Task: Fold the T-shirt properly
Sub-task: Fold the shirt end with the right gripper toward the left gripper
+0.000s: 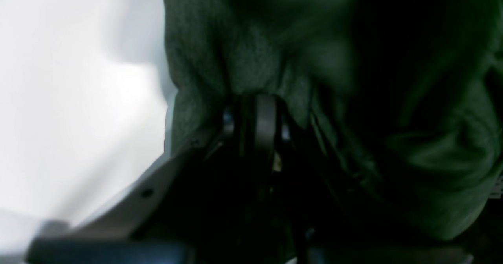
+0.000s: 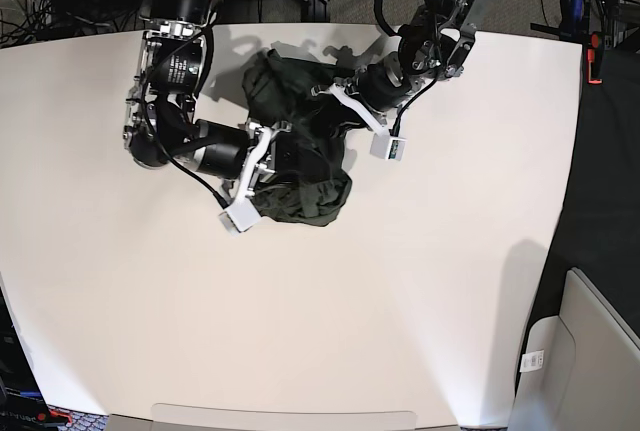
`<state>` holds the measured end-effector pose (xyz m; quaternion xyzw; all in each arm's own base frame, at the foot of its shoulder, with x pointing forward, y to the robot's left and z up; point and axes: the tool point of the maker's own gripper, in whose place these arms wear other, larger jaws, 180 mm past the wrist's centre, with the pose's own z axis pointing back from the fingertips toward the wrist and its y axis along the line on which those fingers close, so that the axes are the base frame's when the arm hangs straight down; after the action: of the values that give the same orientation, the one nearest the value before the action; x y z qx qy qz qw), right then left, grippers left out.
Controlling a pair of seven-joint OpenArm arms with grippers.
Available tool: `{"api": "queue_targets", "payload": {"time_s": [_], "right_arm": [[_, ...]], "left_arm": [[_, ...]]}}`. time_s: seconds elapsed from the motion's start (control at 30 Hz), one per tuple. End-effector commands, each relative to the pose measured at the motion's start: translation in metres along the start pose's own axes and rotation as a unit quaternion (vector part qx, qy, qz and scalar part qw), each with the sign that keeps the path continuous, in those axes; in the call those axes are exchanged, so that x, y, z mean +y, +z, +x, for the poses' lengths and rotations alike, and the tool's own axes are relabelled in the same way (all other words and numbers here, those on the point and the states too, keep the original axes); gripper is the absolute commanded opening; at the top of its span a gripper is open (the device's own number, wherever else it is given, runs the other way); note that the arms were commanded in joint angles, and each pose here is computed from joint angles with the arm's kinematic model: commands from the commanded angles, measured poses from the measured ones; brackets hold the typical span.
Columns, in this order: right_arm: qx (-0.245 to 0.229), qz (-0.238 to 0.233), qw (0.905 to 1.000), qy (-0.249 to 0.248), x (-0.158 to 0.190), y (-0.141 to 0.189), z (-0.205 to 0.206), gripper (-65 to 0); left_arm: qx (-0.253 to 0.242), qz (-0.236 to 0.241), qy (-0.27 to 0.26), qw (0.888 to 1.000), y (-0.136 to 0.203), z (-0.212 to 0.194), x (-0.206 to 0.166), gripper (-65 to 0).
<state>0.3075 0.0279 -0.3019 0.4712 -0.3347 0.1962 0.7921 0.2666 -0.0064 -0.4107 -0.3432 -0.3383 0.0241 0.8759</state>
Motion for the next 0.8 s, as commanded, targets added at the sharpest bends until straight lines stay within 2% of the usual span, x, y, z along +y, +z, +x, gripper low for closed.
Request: {"api": "queue_targets", "payload": {"time_s": [0.0,0.1,0.33,0.47,0.77], "right_arm": [[-0.022,0.018,0.9995,0.012,0.010,-0.006,0.018,-60.1],[-0.016,0.018,0.9996,0.012,0.009,-0.014,0.020,-60.1],[-0.001,0.011,0.9999,0.000,-0.002,-0.013,0.011,-60.0],[0.003,0.010,0.9999,-0.003,-0.003,-0.012,0.007,-60.0],[0.012,0.008,0.9999,0.000,0.001,-0.021,0.005,-60.0]], "left_arm": [[0.017,0.017,-0.006,1.000,0.003,-0.005,0.006,-59.1],[-0.003,0.020,-0.010,1.000,0.014,0.009,0.009,-59.1],[-0.077,0.071,0.014,0.994,0.049,0.054,0.048,-59.1],[-0.087,0.084,0.020,0.992,0.056,0.060,0.059,-59.1],[-0.102,0.074,0.011,0.992,0.060,0.070,0.049,-59.1]]}}
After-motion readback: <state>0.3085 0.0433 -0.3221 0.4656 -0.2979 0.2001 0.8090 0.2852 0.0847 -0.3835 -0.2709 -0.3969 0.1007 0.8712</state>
